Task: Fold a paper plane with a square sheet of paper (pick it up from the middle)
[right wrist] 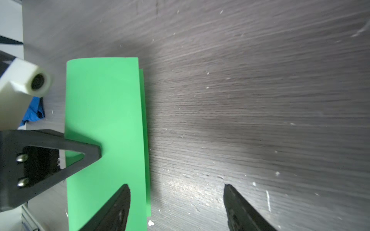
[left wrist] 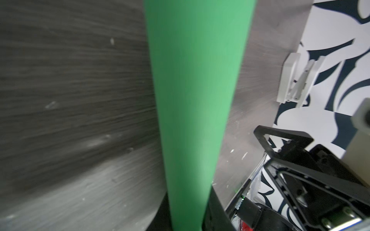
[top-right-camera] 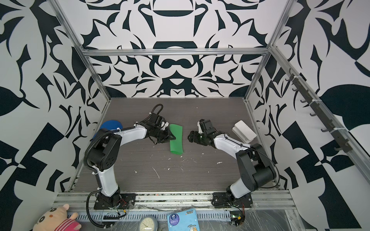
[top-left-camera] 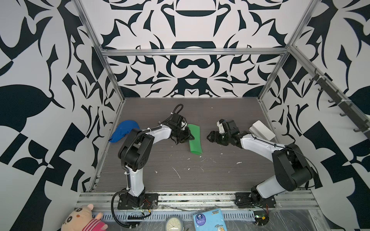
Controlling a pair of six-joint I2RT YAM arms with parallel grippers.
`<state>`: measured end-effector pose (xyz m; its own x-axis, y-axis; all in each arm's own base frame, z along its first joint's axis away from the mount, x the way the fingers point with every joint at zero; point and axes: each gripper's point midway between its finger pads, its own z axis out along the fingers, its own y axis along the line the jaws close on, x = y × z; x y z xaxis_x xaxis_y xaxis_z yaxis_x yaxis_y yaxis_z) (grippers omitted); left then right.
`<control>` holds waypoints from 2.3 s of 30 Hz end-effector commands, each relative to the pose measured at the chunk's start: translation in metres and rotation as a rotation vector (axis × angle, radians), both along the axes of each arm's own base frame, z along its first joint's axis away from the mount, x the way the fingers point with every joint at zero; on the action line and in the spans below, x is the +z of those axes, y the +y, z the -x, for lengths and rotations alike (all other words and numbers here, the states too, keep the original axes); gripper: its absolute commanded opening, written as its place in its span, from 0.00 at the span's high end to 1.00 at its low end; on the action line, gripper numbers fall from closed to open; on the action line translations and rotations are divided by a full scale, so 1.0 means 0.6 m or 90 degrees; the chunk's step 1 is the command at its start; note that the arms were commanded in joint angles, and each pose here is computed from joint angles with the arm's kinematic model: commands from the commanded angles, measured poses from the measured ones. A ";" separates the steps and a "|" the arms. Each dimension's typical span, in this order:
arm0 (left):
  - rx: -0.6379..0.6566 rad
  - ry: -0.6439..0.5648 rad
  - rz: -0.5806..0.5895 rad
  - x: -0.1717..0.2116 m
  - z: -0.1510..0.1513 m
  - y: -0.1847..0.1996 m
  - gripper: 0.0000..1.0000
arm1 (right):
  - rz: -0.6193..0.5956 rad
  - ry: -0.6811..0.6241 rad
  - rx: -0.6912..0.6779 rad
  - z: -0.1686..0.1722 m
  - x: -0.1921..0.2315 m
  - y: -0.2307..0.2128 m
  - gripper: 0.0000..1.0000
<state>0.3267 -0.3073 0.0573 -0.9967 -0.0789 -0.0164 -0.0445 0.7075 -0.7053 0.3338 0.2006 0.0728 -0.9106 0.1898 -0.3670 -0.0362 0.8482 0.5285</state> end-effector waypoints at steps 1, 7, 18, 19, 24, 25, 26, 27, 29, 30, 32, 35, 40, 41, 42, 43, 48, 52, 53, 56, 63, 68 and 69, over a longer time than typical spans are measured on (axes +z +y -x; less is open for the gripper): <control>-0.021 0.016 -0.036 -0.018 0.006 0.009 0.77 | -0.016 -0.017 0.037 -0.017 0.027 0.037 0.29; -0.039 0.030 -0.078 -0.041 0.012 0.021 0.75 | -0.005 -0.001 0.062 -0.032 0.012 0.082 0.40; -0.013 0.032 -0.121 -0.057 0.007 0.039 0.71 | -0.026 0.023 0.098 -0.054 -0.016 0.131 0.57; -0.013 0.029 -0.119 -0.057 0.006 0.038 0.69 | -0.029 0.022 0.099 -0.057 -0.018 0.133 0.57; -0.006 0.024 -0.130 -0.055 0.004 0.044 0.65 | -0.035 0.032 0.119 -0.058 -0.028 0.147 0.63; -0.004 0.024 -0.130 -0.054 0.004 0.044 0.65 | -0.034 0.033 0.124 -0.057 -0.029 0.150 0.65; -0.003 0.024 -0.131 -0.053 0.005 0.044 0.64 | -0.034 0.034 0.129 -0.055 -0.030 0.154 0.67; -0.001 0.026 -0.132 -0.052 0.005 0.045 0.63 | -0.035 0.033 0.134 -0.054 -0.029 0.157 0.69; 0.001 0.026 -0.138 -0.054 0.005 0.047 0.63 | -0.033 0.026 0.137 -0.053 -0.025 0.161 0.71; 0.002 0.026 -0.141 -0.055 0.004 0.049 0.63 | -0.031 0.020 0.135 -0.054 -0.022 0.161 0.72; 0.003 0.028 -0.149 -0.058 0.005 0.052 0.63 | -0.029 -0.003 0.124 -0.060 -0.013 0.158 0.74; 0.007 0.030 -0.161 -0.062 0.005 0.057 0.63 | -0.034 -0.033 0.114 -0.064 0.004 0.154 0.75; 0.011 0.029 -0.173 -0.062 0.005 0.063 0.63 | -0.057 0.003 0.145 -0.051 -0.014 0.172 0.79; 0.011 0.028 -0.175 -0.062 0.005 0.063 0.63 | -0.054 0.012 0.145 -0.050 -0.021 0.172 0.79; 0.012 0.028 -0.173 -0.062 0.005 0.063 0.62 | -0.051 0.018 0.143 -0.050 -0.026 0.171 0.80; 0.012 0.026 -0.172 -0.059 0.004 0.062 0.62 | -0.045 0.025 0.142 -0.049 -0.033 0.169 0.80; 0.013 0.022 -0.169 -0.049 0.003 0.062 0.60 | -0.029 0.044 0.140 -0.048 -0.050 0.166 0.81; 0.017 0.021 -0.173 -0.042 0.005 0.065 0.57 | -0.012 0.063 0.137 -0.043 -0.069 0.159 0.82; 0.020 0.020 -0.179 -0.039 0.005 0.069 0.55 | -0.009 0.066 0.136 -0.042 -0.071 0.158 0.82; 0.029 0.019 -0.205 -0.031 0.008 0.082 0.49 | -0.005 0.072 0.136 -0.038 -0.077 0.155 0.82; 0.028 0.032 -0.228 -0.029 0.004 0.086 0.49 | -0.023 0.062 0.142 -0.042 -0.065 0.164 0.82; 0.023 0.030 -0.238 -0.021 0.003 0.089 0.43 | -0.029 0.065 0.142 -0.042 -0.065 0.167 0.82; 0.025 0.027 -0.233 -0.015 0.001 0.087 0.43 | -0.032 0.065 0.143 -0.042 -0.064 0.169 0.82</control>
<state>0.3307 -0.2622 0.0444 -0.9936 -0.1091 -0.0303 -0.0852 0.8964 -0.4350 0.3571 0.2949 0.0266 -0.9646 0.0014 -0.2639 -0.1539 0.8095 0.5666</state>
